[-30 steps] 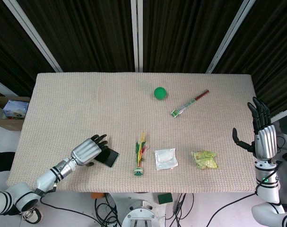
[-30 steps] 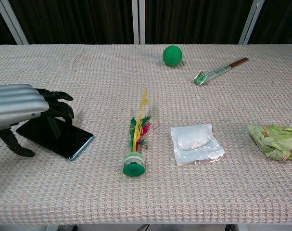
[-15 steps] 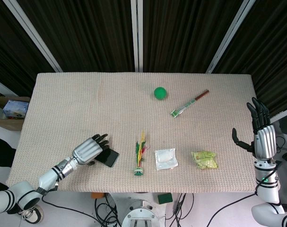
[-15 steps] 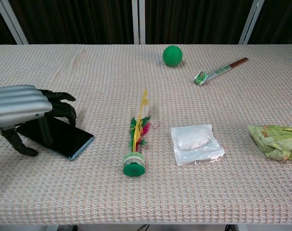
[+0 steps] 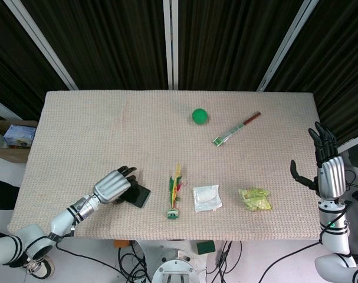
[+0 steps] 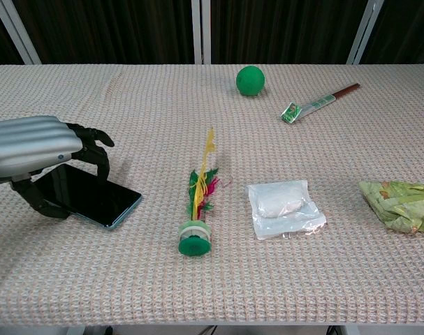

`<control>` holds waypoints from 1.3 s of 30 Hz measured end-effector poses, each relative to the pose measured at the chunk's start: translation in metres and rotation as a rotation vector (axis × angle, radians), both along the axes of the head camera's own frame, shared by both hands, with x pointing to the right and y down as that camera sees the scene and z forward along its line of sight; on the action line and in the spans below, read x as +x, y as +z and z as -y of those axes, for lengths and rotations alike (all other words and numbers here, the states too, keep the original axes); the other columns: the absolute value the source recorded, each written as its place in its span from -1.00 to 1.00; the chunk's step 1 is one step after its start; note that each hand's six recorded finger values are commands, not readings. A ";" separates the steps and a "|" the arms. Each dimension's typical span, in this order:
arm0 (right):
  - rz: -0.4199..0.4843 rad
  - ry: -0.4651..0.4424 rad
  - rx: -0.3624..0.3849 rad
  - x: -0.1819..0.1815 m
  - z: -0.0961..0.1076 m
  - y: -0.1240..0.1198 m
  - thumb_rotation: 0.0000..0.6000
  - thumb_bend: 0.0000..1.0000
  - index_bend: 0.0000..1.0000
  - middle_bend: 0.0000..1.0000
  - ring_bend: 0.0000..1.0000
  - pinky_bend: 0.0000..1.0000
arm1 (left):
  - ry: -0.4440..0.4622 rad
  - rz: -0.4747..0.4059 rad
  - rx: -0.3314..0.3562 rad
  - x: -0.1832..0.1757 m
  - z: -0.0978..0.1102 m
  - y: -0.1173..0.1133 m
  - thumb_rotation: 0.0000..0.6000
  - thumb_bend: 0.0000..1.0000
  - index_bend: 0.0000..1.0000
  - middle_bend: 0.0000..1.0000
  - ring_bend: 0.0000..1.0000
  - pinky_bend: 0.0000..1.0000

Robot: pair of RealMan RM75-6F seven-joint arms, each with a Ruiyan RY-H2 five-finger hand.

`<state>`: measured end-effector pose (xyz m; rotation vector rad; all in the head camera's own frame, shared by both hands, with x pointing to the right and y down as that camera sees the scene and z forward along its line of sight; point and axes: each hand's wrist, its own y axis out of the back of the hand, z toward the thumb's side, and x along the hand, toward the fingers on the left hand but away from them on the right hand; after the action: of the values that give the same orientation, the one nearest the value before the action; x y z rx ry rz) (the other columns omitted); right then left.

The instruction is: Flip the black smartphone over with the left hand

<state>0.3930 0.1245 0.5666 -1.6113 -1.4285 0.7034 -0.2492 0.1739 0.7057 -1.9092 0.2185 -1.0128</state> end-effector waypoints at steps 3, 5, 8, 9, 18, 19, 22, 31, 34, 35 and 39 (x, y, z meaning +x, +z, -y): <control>-0.001 0.000 0.000 0.000 0.000 0.000 0.65 -0.05 -1.00 -1.00 -1.00 -1.00 | -0.025 -0.024 -0.005 0.001 0.003 -0.002 1.00 -0.01 -0.14 -0.23 -0.72 -0.52; 0.000 0.000 -0.002 0.000 0.000 0.001 0.64 -0.05 -1.00 -1.00 -1.00 -1.00 | -0.044 -0.043 0.002 0.002 0.006 -0.005 1.00 -0.01 -0.13 -0.21 -0.70 -0.51; -0.002 0.001 -0.005 0.001 -0.001 0.002 0.64 -0.05 -1.00 -1.00 -1.00 -1.00 | -0.064 -0.065 0.021 0.002 0.012 -0.008 1.00 -0.01 -0.13 -0.20 -0.70 -0.50; -0.002 0.002 -0.006 0.001 -0.001 0.002 0.65 -0.05 -1.00 -1.00 -1.00 -1.00 | -0.068 -0.068 0.028 0.002 0.013 -0.008 1.00 -0.01 -0.13 -0.20 -0.70 -0.50; -0.007 0.003 -0.006 0.003 0.000 0.002 0.65 -0.05 -1.00 -1.00 -1.00 -1.00 | -0.095 -0.074 0.043 0.002 0.024 -0.002 1.00 0.01 -0.08 -0.16 -0.67 -0.48; -0.006 0.003 -0.005 0.003 0.000 0.001 0.65 -0.05 -1.00 -1.00 -1.00 -1.00 | -0.096 -0.074 0.044 0.002 0.025 -0.002 1.00 0.02 -0.07 -0.16 -0.67 -0.48; -0.009 0.003 -0.006 0.003 0.000 0.001 0.64 -0.05 -1.00 -1.00 -1.00 -1.00 | -0.100 -0.081 0.049 0.005 0.031 -0.002 1.00 0.05 -0.06 -0.14 -0.67 -0.48; -0.015 0.012 -0.011 0.006 0.001 0.003 0.65 -0.05 -1.00 -1.00 -1.00 -1.00 | -0.077 -0.090 0.056 0.023 0.050 -0.004 1.00 0.09 -0.17 -0.18 -0.65 -0.48; -0.016 0.013 -0.014 0.007 0.001 0.004 0.64 -0.05 -1.00 -1.00 -1.00 -1.00 | -0.071 -0.083 0.063 0.029 0.056 -0.002 1.00 0.08 -0.34 -0.26 -0.65 -0.47; -0.016 0.015 -0.015 0.008 0.001 0.004 0.64 -0.05 -1.00 -1.00 -1.00 -1.00 | -0.071 -0.078 0.065 0.031 0.059 0.001 1.00 0.07 -0.40 -0.28 -0.65 -0.47; -0.012 0.019 -0.011 0.010 0.001 0.004 0.64 -0.05 -1.00 -1.00 -1.00 -1.00 | -0.063 -0.071 0.073 0.040 0.065 0.008 1.00 -0.12 -0.76 -0.60 -0.69 -0.47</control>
<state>0.4025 0.1232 0.5701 -1.6015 -1.4349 0.7324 -0.2090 0.1084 0.7134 -1.8838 0.3544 -0.9665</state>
